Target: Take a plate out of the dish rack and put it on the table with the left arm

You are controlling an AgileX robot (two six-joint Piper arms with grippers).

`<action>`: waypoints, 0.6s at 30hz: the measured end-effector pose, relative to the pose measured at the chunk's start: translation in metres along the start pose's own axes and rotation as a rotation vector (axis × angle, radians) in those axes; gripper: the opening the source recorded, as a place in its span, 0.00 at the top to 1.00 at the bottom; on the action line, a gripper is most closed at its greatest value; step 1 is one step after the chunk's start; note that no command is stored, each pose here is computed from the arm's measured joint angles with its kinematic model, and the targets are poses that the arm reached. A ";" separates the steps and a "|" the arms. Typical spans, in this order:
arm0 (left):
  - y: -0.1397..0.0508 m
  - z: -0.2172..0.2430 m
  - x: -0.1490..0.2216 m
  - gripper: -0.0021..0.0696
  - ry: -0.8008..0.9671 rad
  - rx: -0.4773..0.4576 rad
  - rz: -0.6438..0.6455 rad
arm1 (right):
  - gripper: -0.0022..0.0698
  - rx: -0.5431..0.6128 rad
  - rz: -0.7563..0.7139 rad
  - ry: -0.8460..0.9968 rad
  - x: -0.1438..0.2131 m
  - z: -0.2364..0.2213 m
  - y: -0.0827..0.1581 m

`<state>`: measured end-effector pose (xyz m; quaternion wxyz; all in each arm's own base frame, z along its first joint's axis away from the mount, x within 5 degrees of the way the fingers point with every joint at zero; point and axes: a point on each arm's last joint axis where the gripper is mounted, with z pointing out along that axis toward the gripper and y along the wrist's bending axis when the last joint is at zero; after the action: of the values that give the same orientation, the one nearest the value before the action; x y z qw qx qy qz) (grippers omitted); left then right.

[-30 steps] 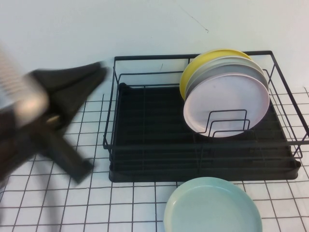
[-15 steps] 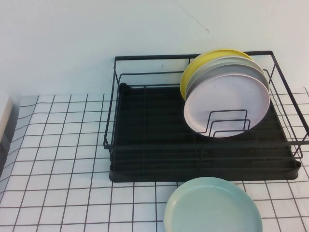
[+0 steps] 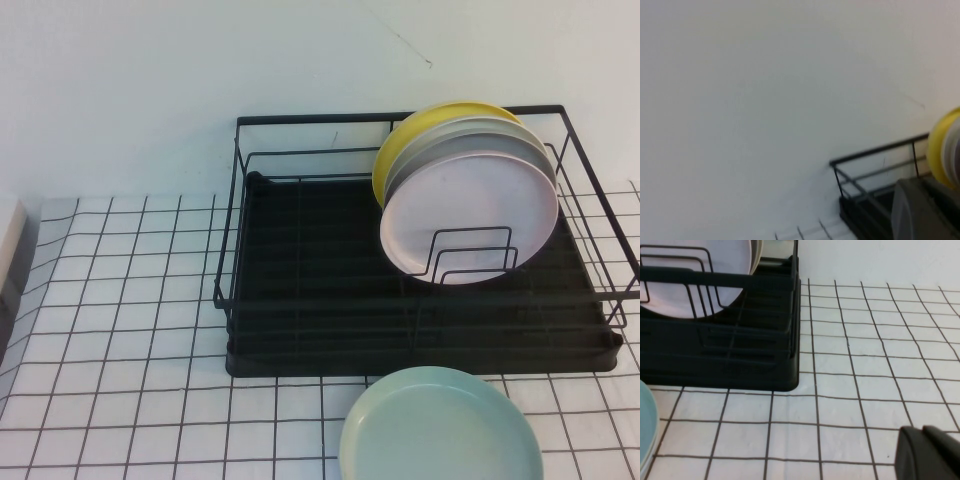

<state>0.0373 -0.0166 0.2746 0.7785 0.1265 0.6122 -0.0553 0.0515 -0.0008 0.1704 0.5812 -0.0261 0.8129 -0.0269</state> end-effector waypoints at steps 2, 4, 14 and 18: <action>0.000 0.000 0.009 0.97 0.076 0.001 -0.028 | 0.97 0.000 0.000 0.000 0.000 0.000 0.000; 0.002 0.000 0.024 0.97 0.175 -0.030 -0.062 | 0.97 0.000 0.000 0.000 0.000 0.000 0.000; 0.001 -0.006 0.095 0.97 0.423 -0.117 -0.182 | 0.97 0.000 0.000 0.000 0.000 0.000 0.000; 0.000 -0.007 0.098 0.97 0.458 -0.118 -0.208 | 0.97 0.000 0.000 0.000 0.000 0.000 0.000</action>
<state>0.0543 -0.0076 0.1785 0.6157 0.0266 0.7845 -0.0691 0.0515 -0.0008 0.1704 0.5812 -0.0261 0.8129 -0.0269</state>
